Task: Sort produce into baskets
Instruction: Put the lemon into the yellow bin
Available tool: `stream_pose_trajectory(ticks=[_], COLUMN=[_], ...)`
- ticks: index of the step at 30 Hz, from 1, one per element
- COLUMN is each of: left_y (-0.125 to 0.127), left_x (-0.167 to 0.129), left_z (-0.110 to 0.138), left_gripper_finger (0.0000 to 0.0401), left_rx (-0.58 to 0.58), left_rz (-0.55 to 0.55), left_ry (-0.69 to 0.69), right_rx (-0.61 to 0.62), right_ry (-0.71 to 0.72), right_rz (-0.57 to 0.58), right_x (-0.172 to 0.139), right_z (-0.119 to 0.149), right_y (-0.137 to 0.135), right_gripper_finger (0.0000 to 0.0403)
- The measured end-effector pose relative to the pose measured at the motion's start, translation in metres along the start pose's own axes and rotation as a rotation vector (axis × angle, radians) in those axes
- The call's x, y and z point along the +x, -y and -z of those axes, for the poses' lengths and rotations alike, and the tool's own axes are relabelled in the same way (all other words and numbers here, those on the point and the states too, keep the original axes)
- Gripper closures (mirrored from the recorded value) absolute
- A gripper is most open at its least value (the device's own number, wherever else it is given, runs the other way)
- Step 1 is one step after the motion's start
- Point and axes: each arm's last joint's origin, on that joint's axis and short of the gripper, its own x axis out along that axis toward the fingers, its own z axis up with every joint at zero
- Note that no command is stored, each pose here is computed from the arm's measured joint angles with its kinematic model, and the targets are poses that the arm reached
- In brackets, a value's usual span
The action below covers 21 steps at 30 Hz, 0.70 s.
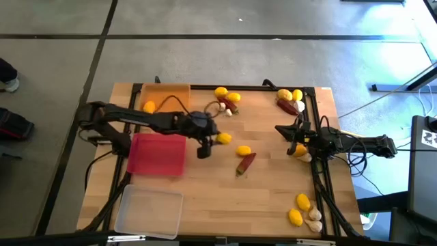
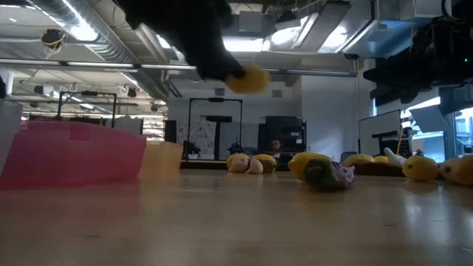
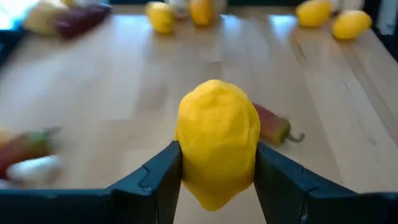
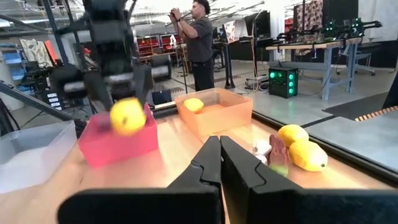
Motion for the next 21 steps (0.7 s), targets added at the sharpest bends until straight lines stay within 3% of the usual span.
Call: stream_pose_trajectory(ticks=[9,21], left_y=[-0.03,-0.076], left_x=[-0.077,-0.143], left_z=[-0.013,0.015], left_gripper_finger=[0.023,0.023], left_rx=[-0.086,-0.4], left_rz=[-0.328,-0.851], left_ry=[0.048,-0.056], right_rx=[0.031,-0.008], right_ry=[0.001,0.001], right_rz=[0.0,0.081], right_x=[0.0,0.0], right_z=[0.0,0.001], right_y=[0.0,0.002], right_gripper_finger=[0.0398,0.0398])
